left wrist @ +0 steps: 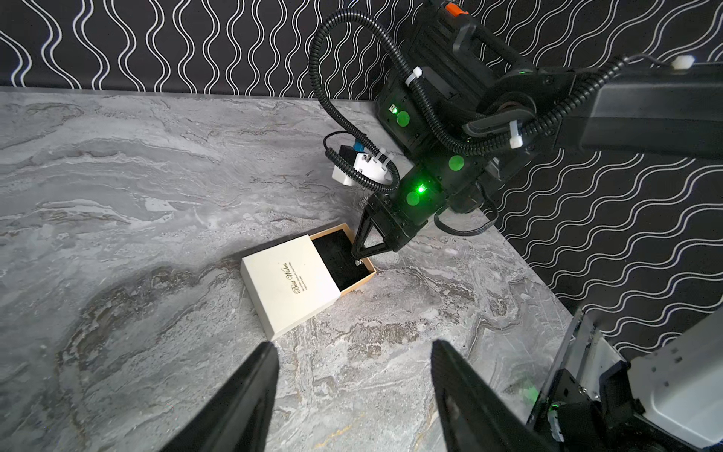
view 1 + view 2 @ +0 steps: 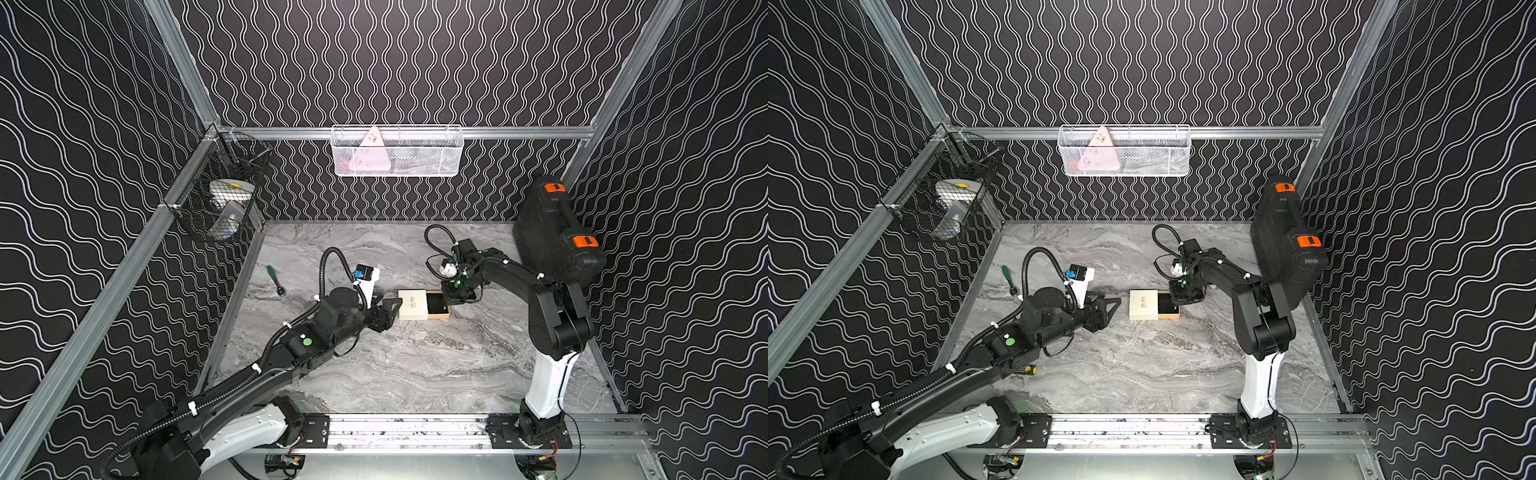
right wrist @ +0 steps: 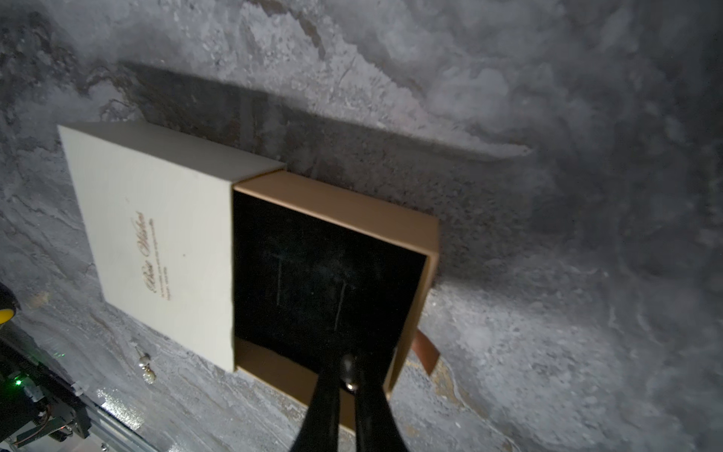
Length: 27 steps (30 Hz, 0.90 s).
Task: Place the earrings into the drawer-style jewelry box
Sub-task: Insert the earring into the inner lining.
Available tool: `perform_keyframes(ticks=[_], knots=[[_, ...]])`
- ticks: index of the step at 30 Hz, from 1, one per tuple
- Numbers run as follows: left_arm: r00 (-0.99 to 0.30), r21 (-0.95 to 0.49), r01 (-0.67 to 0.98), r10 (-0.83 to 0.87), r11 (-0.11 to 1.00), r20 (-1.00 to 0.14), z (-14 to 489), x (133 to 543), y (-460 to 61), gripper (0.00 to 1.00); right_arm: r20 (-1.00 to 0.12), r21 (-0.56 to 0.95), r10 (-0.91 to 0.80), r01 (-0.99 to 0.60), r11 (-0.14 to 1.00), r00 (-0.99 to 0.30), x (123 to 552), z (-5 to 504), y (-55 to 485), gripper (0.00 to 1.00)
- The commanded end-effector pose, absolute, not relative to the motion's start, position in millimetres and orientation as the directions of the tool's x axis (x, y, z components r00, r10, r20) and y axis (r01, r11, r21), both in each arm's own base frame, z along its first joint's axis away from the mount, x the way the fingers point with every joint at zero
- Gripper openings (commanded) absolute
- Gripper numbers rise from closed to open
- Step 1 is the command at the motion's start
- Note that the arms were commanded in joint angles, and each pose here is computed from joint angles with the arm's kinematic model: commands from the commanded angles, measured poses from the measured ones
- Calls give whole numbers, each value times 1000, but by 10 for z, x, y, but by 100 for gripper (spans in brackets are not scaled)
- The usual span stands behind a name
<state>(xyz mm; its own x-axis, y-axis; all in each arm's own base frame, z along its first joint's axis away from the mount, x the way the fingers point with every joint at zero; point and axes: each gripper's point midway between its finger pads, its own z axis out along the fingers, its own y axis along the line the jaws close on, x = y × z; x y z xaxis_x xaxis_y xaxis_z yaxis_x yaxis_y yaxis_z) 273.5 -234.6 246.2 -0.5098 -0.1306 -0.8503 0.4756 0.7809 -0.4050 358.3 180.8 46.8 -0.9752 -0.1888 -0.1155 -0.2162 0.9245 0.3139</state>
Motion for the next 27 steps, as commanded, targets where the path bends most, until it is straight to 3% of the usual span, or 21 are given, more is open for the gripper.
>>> perform_keyframes(ticks=[1, 27], knots=[[-473, -390, 477, -145, 787, -869, 2568, 2786, -2330, 67, -112, 326, -195, -221, 919, -974, 3588, 488, 1829, 0], [-465, -374, 474, -134, 797, -875, 2558, 2776, -2294, 68, -98, 338, -197, -219, 915, -975, 3647, 421, 1875, 0]])
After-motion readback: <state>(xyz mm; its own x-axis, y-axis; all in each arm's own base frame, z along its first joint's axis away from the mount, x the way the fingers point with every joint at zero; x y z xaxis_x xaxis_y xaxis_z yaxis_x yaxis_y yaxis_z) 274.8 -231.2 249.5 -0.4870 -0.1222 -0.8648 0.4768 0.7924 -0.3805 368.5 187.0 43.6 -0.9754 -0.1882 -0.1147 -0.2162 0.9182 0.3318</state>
